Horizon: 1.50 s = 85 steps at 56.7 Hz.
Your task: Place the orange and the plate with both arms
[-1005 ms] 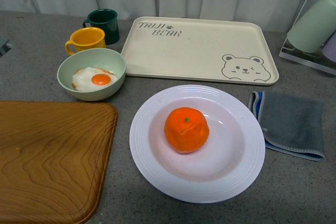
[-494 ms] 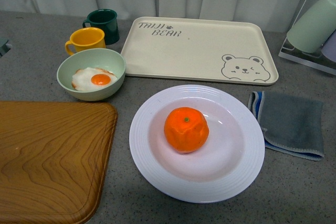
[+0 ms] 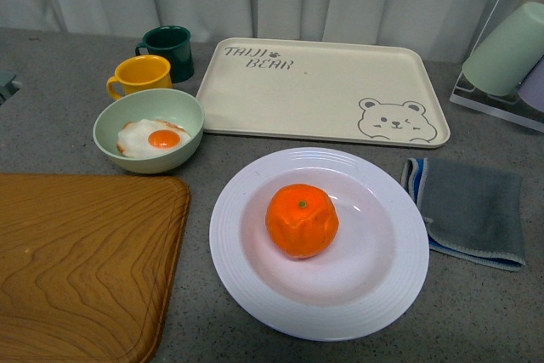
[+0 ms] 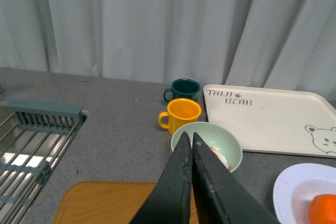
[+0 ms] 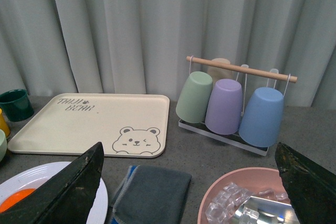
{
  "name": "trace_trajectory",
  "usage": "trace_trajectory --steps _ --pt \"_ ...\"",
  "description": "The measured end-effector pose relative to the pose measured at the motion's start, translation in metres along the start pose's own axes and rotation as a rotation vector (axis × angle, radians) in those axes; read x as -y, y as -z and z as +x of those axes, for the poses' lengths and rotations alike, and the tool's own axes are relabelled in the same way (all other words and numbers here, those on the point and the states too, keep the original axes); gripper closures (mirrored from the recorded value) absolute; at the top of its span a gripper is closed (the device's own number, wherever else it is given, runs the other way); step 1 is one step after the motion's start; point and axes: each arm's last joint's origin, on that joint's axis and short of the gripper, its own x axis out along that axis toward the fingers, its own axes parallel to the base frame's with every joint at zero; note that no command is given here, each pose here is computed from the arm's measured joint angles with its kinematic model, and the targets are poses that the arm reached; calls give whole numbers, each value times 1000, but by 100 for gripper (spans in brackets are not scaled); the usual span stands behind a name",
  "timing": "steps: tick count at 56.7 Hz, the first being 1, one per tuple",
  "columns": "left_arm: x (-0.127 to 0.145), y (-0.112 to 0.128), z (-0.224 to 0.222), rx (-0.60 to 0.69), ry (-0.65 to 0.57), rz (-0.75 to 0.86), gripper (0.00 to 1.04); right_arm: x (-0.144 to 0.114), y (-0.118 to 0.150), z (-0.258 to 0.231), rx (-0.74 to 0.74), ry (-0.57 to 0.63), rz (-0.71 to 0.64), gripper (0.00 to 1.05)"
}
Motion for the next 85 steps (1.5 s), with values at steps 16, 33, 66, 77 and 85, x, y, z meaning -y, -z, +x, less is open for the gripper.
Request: trace_trajectory --steps 16,33,66,77,85 --pt "0 -2 -10 8 0 0 101 0 0 0 0 0 0 9" --pt "0 -2 -18 8 0 0 101 0 0 0 0 0 0 9" --pt "0 1 -34 2 0 0 95 0 0 0 0 0 0 9" --pt "0 1 -34 3 0 0 50 -17 -3 18 -117 -136 -225 9" --pt "0 1 -34 3 0 0 25 -34 7 51 -384 -208 -39 9"
